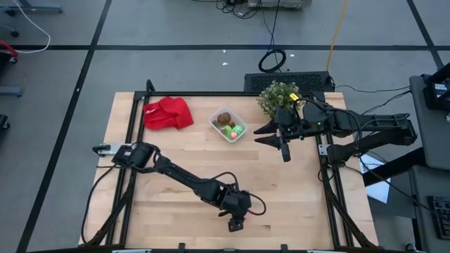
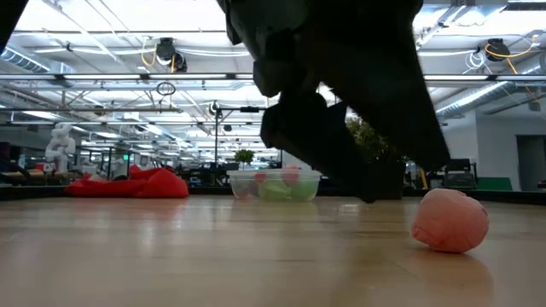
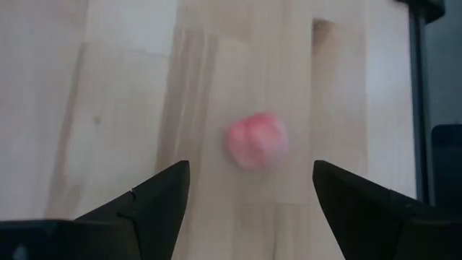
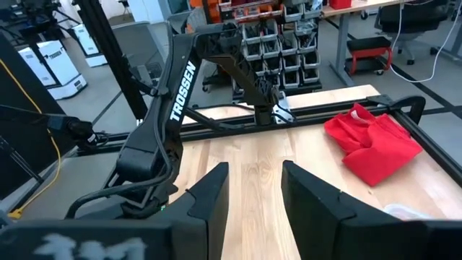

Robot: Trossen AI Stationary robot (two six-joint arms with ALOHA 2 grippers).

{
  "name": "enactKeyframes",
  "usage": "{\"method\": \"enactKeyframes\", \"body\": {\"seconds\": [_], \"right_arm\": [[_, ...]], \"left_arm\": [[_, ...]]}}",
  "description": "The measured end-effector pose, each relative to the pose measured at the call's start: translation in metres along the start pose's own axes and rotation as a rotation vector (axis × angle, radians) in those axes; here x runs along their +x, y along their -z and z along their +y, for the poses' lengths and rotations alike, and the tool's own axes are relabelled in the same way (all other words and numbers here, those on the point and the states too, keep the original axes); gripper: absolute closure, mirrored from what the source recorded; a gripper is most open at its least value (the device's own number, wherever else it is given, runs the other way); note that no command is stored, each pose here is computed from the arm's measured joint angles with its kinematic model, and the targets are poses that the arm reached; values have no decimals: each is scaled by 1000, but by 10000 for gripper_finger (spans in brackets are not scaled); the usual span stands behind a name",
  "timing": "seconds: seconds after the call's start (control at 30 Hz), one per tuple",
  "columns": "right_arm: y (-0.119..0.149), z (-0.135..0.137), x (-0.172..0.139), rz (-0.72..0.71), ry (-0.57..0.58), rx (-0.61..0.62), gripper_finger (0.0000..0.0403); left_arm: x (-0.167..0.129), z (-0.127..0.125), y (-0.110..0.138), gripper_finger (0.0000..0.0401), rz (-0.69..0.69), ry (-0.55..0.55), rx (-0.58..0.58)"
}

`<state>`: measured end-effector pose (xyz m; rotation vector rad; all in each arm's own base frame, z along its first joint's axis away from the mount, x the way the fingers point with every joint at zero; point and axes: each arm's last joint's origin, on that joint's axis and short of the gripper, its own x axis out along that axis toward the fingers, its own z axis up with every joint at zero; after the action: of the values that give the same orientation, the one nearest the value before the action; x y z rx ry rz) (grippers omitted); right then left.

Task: Pick and placing Produce into tupperware
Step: Put the pink peach into the transparent bin

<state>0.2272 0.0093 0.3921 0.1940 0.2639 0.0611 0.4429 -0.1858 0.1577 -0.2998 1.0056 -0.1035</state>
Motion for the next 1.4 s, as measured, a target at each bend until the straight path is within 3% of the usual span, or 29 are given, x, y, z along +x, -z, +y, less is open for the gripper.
{"method": "enactKeyframes", "body": {"seconds": [1.4], "right_arm": [[-1,0,0,-5,-2,-27,284]], "left_arm": [[15,24,-9,105,-25,-20,-32]]}}
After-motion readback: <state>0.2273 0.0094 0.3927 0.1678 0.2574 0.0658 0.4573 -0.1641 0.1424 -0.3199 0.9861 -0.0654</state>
